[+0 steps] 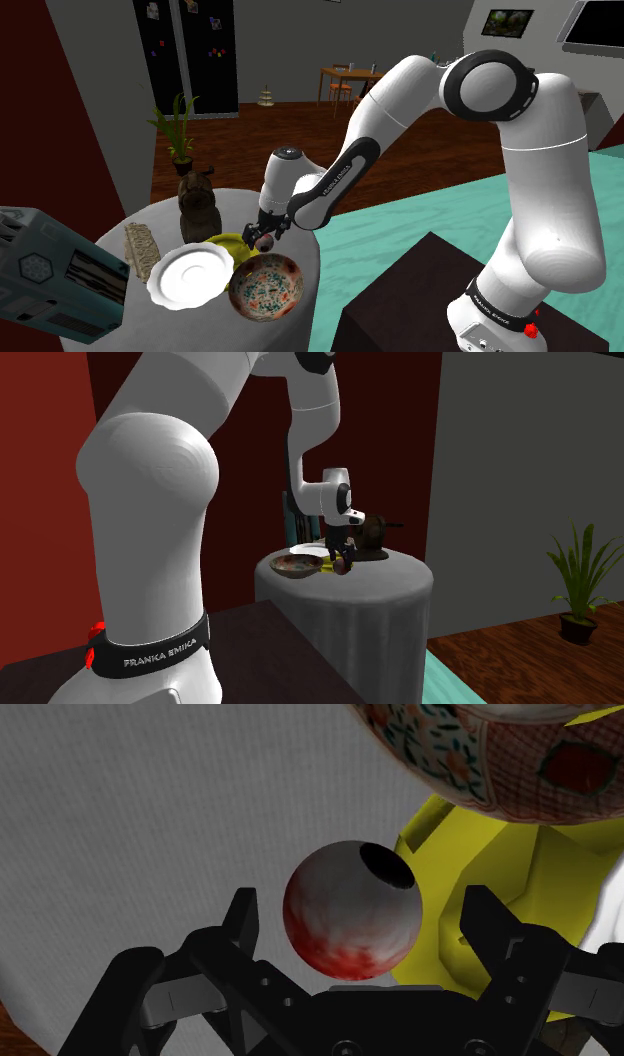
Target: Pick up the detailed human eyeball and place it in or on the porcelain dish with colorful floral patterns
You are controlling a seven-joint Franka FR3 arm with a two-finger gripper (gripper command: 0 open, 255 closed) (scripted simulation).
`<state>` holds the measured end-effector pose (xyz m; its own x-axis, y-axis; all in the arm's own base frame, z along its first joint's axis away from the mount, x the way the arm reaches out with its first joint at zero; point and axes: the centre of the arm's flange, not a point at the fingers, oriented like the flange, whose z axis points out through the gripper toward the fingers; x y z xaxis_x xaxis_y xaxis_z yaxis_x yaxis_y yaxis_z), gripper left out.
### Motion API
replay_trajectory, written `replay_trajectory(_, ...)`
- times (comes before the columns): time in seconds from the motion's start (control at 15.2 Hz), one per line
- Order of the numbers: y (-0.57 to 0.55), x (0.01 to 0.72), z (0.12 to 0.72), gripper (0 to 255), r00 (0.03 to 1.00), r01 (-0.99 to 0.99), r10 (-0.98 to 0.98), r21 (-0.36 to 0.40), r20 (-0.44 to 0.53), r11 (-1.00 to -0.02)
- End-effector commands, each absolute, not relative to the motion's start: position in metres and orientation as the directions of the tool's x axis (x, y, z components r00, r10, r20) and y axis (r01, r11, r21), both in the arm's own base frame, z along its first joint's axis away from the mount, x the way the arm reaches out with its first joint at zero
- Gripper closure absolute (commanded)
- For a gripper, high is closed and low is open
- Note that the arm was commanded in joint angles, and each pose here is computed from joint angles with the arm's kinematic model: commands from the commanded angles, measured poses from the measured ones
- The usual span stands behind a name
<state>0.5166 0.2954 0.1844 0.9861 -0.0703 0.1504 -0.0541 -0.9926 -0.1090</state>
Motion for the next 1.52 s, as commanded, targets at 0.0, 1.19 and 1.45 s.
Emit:
replay_trajectory(0.0,0.296,0.517,0.184,0,0.986,-0.054,-0.070,-0.109,0.150,-0.993)
replay_trajectory(1.19,0.296,0.517,0.216,255,0.986,-0.054,-0.070,-0.109,0.150,-0.993)
replay_trajectory(1.45,0.296,0.517,0.237,255,0.986,-0.054,-0.070,-0.109,0.150,-0.993)
